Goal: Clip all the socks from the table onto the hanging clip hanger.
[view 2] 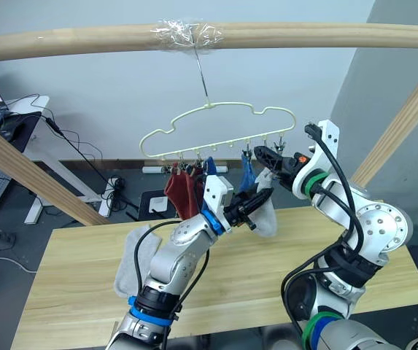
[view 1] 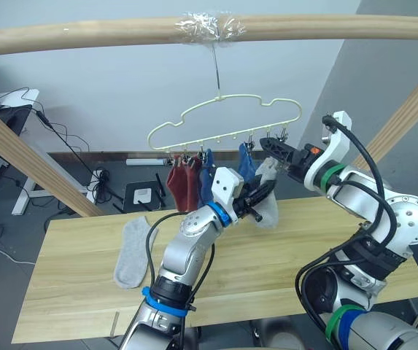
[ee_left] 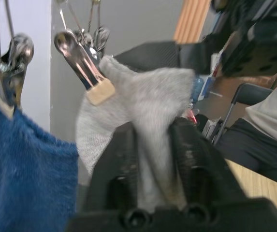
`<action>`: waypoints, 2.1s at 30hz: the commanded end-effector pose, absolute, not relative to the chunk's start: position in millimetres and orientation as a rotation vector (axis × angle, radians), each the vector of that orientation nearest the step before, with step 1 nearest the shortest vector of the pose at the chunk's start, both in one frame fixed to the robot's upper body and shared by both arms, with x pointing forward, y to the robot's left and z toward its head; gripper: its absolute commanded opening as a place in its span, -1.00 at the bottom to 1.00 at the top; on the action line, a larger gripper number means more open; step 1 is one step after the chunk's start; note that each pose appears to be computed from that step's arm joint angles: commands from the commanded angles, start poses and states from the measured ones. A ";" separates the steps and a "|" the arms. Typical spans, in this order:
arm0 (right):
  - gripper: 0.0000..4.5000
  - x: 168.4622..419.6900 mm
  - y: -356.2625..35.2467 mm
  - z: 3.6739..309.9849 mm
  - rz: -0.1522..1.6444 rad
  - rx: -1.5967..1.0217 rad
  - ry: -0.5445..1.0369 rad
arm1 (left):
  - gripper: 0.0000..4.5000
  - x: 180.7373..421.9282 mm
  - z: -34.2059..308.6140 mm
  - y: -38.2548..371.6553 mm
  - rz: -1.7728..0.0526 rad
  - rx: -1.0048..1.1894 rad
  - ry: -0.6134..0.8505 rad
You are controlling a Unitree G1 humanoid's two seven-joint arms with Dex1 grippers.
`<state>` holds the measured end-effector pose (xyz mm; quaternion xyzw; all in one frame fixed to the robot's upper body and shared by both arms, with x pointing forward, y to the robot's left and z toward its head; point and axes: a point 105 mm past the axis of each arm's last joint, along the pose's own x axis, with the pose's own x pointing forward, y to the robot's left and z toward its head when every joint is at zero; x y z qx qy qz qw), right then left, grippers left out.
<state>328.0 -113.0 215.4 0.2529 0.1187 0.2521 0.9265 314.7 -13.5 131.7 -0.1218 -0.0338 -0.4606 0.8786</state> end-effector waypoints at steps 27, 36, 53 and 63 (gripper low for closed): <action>-0.04 330.0 -118.3 211.3 0.244 -0.131 -0.221 | 1.00 258.9 180.7 74.0 -0.978 -0.140 -0.114; -0.16 340.3 -121.7 212.3 0.177 -0.128 -0.248 | 1.00 244.9 202.3 61.5 -1.008 -0.169 -0.213; -0.16 355.1 -114.6 211.3 0.143 -0.070 -0.251 | 1.00 242.2 189.2 66.8 -1.001 -0.122 -0.179; -0.16 364.0 -115.3 206.3 0.131 -0.057 -0.223 | 1.00 239.0 187.7 65.0 -1.006 -0.120 -0.172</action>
